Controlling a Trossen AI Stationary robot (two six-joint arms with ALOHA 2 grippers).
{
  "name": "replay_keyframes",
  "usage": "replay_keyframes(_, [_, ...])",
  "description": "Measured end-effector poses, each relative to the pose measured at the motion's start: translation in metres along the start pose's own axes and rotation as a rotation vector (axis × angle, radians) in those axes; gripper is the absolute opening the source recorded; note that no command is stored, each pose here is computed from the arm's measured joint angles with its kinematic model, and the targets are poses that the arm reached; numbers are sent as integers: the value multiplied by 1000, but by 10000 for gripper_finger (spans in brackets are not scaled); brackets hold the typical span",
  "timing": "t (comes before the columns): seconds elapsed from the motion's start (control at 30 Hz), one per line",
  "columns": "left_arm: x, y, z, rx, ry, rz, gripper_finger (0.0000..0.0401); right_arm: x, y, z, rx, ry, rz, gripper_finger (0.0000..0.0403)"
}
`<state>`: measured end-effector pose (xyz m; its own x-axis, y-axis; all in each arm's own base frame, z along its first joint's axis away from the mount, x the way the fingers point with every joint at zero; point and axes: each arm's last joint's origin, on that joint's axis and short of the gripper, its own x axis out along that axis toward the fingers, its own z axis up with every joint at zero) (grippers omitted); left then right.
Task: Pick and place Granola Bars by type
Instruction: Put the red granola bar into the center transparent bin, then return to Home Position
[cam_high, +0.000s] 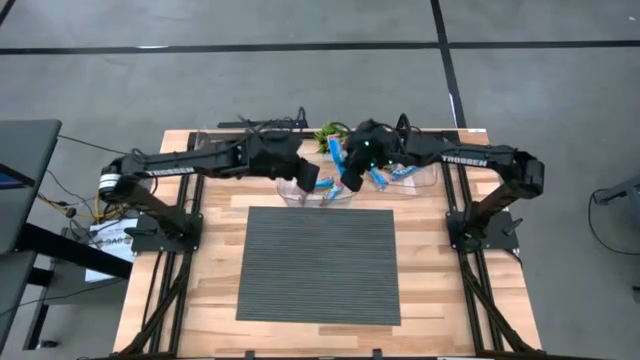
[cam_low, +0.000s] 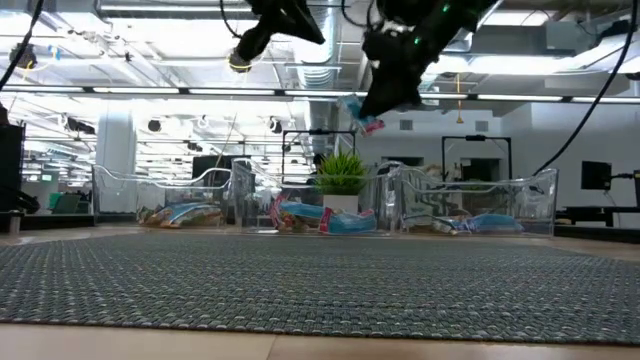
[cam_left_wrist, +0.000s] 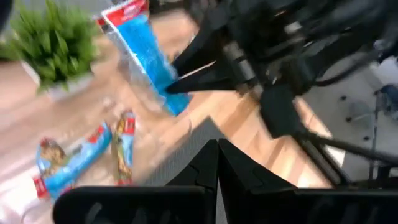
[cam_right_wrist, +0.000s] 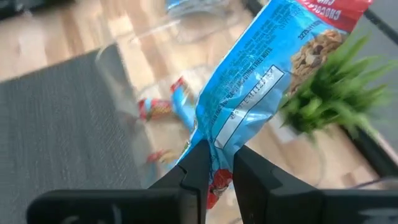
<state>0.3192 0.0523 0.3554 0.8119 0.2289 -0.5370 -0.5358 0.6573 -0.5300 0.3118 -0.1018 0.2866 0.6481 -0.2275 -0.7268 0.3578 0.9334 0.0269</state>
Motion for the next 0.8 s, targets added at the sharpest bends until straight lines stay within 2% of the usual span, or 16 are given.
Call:
replay_keyframes(0.23, [-18,4,11,37,-56,-16,0,4,-19,0,33,10,-2,81])
replay_keyframes(0.53, [-18,12,9,66,8,20,0,4,-16,-2,36,32,13,180])
replay_keyframes(0.6, [-17,13,9,75,17,26,0,4,-12,-2,24,30,79,198])
replay_keyframes(0.7, [-17,12,8,102,37,0,0,1,-5,-2,11,35,242,215])
replay_keyframes(0.8, [-18,10,6,146,73,-48,0,-1,1,-8,13,99,345,222])
